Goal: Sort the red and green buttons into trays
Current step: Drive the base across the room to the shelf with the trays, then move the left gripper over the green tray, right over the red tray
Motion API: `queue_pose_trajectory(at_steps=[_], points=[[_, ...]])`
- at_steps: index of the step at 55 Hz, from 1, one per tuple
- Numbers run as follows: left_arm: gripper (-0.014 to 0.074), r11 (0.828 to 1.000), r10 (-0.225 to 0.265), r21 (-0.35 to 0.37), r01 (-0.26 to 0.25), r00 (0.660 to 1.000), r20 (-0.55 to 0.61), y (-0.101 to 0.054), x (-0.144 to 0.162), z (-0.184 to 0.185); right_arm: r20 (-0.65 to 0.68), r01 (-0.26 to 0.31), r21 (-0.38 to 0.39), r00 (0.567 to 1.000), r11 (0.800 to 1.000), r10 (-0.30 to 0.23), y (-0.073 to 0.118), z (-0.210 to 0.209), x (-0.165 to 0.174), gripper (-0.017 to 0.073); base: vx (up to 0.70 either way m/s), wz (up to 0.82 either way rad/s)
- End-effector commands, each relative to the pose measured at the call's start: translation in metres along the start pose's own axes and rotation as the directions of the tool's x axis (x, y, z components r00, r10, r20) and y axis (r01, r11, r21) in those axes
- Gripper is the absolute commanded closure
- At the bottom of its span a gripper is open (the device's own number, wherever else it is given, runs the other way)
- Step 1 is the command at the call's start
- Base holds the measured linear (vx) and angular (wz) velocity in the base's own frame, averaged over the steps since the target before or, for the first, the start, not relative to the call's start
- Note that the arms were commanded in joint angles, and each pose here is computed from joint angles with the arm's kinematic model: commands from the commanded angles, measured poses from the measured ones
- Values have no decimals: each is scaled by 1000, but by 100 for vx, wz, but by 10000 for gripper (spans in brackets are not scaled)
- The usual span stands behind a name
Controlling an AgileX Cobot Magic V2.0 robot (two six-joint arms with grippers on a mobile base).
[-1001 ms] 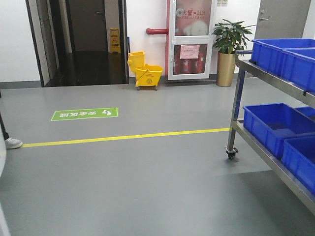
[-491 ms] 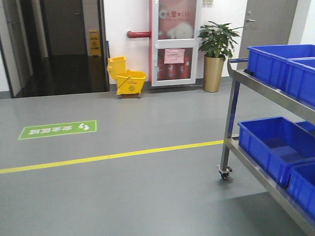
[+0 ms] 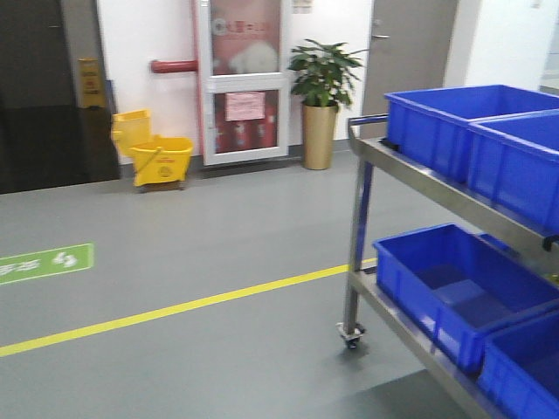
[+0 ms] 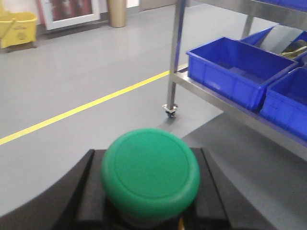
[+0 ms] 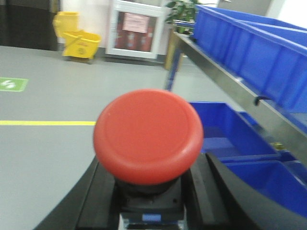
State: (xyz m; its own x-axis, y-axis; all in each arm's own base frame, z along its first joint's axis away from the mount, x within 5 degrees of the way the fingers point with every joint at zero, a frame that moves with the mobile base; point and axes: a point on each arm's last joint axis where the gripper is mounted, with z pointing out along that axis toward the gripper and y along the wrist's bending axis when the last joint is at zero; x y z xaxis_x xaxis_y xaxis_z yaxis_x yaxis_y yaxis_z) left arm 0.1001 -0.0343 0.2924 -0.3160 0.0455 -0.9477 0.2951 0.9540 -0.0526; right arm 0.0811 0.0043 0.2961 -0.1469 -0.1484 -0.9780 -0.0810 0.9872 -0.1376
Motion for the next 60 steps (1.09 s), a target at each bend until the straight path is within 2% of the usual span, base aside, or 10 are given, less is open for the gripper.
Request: queue_pose_trajectory(at_steps=[1,31,60], points=[[594,1000,-6,28,2,993,116,-3,-18,-4,117,16,3,993,1000,-16,-1,-3,-19,569,47,-45],[594,1000,-6,28,2,993,116,-3,-18,-4,117,16,3,993,1000,-16,-1,-3,-19,569,40,-68],[594,1000,-6,28,2,993,116,-3,-18,-4,117,16,3,993,1000,-16,-1,-3,-19,569,23,-73]])
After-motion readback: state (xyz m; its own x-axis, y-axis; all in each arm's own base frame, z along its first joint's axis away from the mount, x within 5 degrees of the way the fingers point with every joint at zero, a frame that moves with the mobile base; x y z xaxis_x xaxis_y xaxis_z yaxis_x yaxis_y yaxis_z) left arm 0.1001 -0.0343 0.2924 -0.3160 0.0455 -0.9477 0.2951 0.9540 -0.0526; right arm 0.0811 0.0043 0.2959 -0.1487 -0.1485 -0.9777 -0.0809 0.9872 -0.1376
